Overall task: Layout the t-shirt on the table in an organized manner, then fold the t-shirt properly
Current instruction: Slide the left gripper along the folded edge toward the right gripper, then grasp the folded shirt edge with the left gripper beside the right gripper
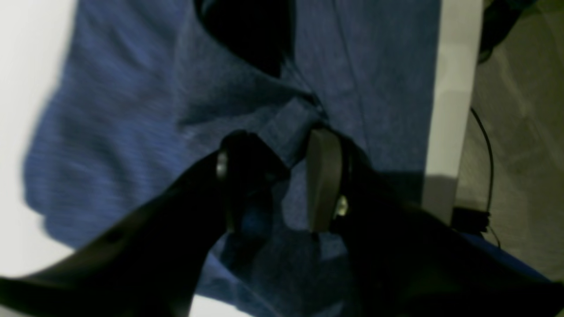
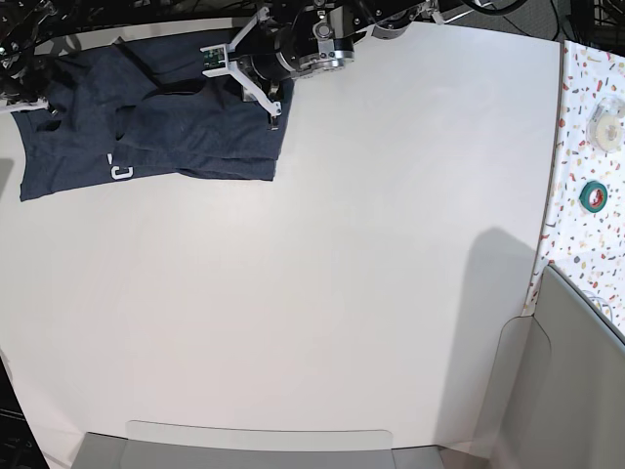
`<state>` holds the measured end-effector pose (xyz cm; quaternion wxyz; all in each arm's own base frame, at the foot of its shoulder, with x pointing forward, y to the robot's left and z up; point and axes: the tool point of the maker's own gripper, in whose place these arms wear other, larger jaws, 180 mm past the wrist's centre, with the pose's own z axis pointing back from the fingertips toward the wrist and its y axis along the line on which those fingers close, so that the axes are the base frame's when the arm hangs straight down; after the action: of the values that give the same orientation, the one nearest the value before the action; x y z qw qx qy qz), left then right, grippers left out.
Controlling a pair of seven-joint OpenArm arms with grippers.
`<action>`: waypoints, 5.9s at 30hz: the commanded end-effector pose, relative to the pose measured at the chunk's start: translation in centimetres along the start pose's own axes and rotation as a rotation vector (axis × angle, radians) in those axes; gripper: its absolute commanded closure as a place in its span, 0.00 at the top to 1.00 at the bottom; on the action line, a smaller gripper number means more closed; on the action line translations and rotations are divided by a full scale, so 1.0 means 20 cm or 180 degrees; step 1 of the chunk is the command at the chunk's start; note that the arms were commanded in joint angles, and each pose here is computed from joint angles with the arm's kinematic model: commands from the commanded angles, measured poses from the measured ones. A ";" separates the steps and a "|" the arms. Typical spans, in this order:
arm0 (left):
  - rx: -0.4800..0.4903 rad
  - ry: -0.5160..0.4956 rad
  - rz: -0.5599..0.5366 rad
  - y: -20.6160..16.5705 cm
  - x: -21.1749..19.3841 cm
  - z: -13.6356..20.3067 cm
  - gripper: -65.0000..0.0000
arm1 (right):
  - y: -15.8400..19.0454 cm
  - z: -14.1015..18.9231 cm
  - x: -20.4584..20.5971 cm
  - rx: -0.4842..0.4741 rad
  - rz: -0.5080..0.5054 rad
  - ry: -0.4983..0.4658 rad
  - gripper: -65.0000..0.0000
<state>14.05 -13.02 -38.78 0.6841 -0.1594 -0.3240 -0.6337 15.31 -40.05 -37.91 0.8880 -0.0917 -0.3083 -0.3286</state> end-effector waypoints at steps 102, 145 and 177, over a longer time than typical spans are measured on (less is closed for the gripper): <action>-0.0237 -0.1548 -0.0026 0.02 0.66 0.07 0.39 | 0.06 0.00 0.04 0.0087 -0.0065 -0.0135 0.00; 0.0076 -0.1120 0.0682 0.18 0.40 0.05 0.38 | 0.05 -0.09 0.41 0.1511 0.0625 0.0101 0.39; 0.0047 -0.0942 0.0702 0.17 0.36 0.03 0.38 | 0.19 0.05 0.46 0.2264 0.0240 -0.0082 0.68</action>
<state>16.77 -16.95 -34.44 0.7043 -0.2680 -0.3882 -0.5305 22.02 -40.54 -33.46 0.8740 0.2234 -0.3882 -0.1886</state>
